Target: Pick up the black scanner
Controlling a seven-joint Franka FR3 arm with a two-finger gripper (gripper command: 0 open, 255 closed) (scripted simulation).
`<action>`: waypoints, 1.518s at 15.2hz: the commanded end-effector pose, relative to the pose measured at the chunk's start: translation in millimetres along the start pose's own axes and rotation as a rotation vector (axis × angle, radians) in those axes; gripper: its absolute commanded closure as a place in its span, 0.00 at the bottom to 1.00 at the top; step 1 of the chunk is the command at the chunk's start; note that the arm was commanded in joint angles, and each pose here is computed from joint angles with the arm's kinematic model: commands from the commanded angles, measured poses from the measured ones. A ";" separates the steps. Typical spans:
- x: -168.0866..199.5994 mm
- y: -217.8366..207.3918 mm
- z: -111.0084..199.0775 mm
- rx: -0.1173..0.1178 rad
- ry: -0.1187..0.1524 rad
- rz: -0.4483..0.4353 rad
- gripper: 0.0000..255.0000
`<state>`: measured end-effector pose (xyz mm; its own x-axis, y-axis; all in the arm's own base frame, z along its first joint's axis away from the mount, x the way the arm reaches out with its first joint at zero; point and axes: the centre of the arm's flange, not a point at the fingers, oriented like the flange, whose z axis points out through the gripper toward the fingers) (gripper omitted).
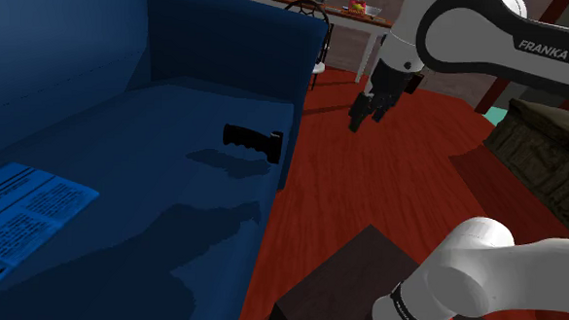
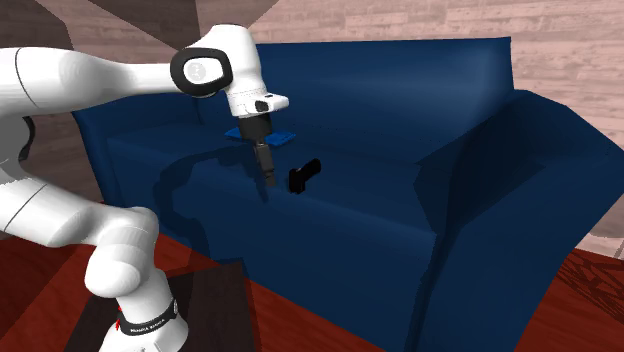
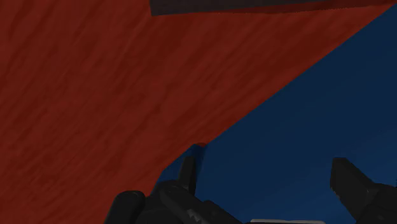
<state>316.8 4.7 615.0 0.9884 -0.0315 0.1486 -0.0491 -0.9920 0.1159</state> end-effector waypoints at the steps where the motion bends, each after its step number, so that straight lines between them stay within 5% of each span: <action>1: 0.0 0.0 0.0 0.000 0.000 0.000 0.00; 13: 109.0 -86.6 40.4 0.149 0.011 -0.410 0.00; 23: 165.2 -186.7 60.6 0.269 0.020 -0.739 0.00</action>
<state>492.0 167.8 560.6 0.7674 0.6255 0.1408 0.6360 -0.7705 -0.0437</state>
